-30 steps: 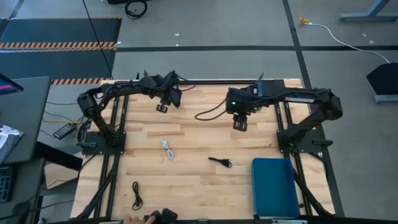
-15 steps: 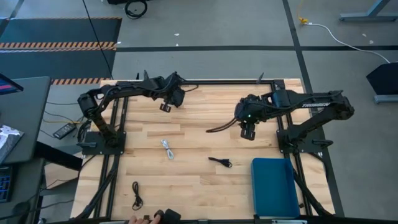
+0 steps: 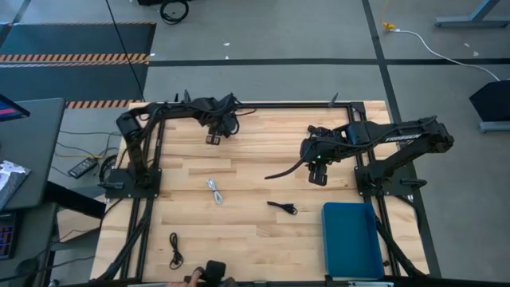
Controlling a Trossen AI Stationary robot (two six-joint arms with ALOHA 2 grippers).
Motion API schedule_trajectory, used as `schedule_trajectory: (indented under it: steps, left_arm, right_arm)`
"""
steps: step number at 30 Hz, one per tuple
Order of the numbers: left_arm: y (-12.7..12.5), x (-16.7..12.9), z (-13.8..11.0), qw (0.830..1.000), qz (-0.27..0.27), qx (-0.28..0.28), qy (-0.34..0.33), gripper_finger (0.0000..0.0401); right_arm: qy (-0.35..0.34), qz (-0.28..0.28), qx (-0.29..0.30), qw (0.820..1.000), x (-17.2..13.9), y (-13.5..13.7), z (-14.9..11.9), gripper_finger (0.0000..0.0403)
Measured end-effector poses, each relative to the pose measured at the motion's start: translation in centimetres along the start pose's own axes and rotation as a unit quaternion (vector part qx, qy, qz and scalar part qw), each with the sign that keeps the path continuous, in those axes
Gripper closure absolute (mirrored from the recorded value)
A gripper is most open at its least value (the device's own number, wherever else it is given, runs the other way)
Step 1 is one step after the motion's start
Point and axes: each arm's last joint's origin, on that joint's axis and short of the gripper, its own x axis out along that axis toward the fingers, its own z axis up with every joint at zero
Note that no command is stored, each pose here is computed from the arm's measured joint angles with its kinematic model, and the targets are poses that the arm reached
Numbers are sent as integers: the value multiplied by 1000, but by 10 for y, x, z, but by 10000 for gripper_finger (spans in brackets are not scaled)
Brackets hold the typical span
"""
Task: Pick and place USB-C Cables
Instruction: Put the black USB cable into the blue bin
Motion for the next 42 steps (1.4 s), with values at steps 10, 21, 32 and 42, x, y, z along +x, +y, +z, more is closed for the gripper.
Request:
schedule_trajectory:
  steps: [10,21,32,42]
  left_arm:
    - [16,-7,18,1000,12,4,-16,173]
    - [19,15,10,1000,-22,-21,-6,113]
    - [15,29,10,998,-48,-29,-2,198]
    - [5,21,15,999,-25,-6,46,370]
  right_arm:
    - [-1,-1,-13,1000,0,0,0,217]
    - [1,2,-15,1000,0,1,0,217]
    - [-1,4,-22,1000,-1,4,-1,217]
    - [-2,4,-3,1000,-1,4,-1,217]
